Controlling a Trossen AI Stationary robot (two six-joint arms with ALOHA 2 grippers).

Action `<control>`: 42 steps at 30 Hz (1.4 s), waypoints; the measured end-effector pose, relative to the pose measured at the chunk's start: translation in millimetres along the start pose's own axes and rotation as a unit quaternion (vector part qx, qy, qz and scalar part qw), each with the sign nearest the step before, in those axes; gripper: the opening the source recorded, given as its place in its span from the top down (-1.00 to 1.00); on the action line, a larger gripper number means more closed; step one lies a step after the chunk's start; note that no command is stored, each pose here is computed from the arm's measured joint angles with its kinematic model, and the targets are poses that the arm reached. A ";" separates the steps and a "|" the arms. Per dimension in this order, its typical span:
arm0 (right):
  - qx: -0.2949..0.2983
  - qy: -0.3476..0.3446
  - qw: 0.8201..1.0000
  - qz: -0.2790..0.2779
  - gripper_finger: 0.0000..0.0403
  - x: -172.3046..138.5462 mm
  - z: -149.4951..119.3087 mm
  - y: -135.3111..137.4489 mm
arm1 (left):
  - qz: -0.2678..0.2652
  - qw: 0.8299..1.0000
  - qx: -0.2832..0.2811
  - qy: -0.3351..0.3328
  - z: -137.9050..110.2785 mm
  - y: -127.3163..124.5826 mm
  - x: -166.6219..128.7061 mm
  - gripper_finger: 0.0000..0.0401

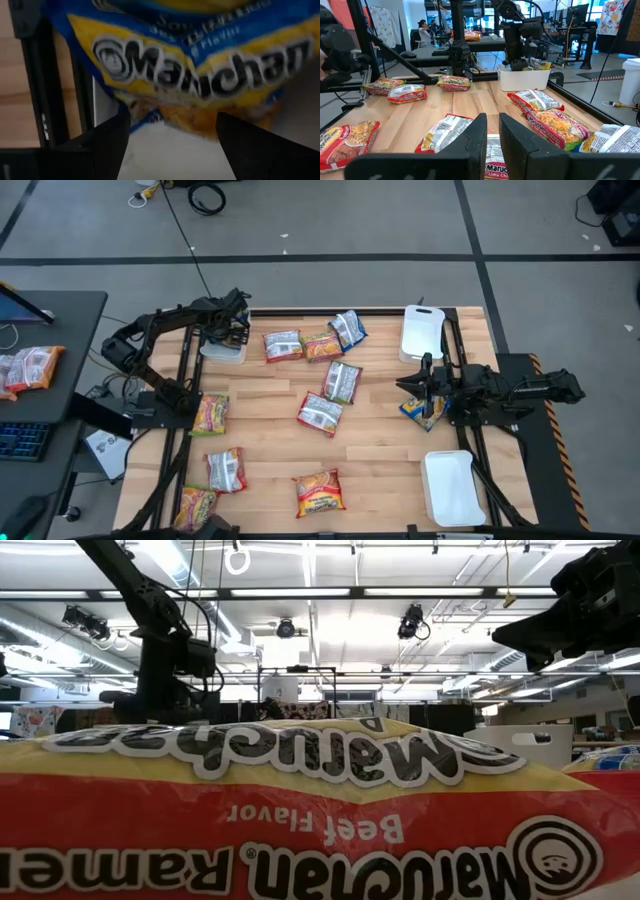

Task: Sort Maruchan noodles
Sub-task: Put the blue noodle pack into the top left white bin

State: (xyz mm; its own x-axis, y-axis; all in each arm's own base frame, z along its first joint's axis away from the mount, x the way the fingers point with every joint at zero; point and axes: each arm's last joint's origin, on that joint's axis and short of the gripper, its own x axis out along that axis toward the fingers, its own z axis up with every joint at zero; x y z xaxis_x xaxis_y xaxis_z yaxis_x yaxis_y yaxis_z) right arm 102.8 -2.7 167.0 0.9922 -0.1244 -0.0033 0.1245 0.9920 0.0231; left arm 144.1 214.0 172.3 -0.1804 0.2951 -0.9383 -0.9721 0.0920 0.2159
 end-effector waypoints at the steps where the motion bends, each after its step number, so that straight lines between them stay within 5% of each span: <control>1: 0.000 0.000 1.000 0.000 0.72 0.0 0.0 0.0 | -0.006 1.000 0.002 0.003 -1.3 0.8 -2.8 -0.49; 9: 0.000 0.000 1.000 0.000 0.72 0.0 0.0 0.0 | -0.058 0.998 0.038 -0.001 -18.8 0.4 -36.5 -0.49; 15: 0.000 0.000 1.000 0.000 0.72 0.0 -0.1 0.0 | -0.080 0.989 0.120 -0.026 -57.4 -3.2 -80.5 -0.49; 23: 0.000 0.000 1.000 0.000 0.72 0.0 -0.1 0.0 | -0.245 0.942 0.160 -0.165 -97.1 -28.1 -137.0 -0.49; 28: 0.000 0.000 1.000 0.000 0.72 0.0 -0.1 0.0 | -0.346 0.892 0.158 -0.246 -110.0 -63.8 -159.8 -0.49; 32: 0.000 0.000 1.000 0.000 0.72 0.0 0.0 0.0 | -0.370 0.864 0.155 -0.304 -117.1 -100.7 -162.5 -0.49; 37: 0.000 -0.003 1.000 0.000 0.72 0.0 0.6 0.0 | -0.397 0.841 0.141 -0.340 -114.8 -155.7 -142.0 -0.49; 42: 0.001 -0.006 1.000 0.000 0.72 0.0 1.3 0.0 | -0.383 0.839 0.131 -0.363 -83.9 -213.1 -122.1 -0.48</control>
State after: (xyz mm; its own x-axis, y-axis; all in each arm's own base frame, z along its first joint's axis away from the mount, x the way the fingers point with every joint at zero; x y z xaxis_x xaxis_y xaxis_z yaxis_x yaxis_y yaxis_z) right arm 102.8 -2.8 168.3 0.9921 -0.1250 0.0096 0.1247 0.9919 0.0252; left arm 360.7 78.6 218.2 0.7138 0.5472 -0.4370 -0.6777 0.6971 -0.2341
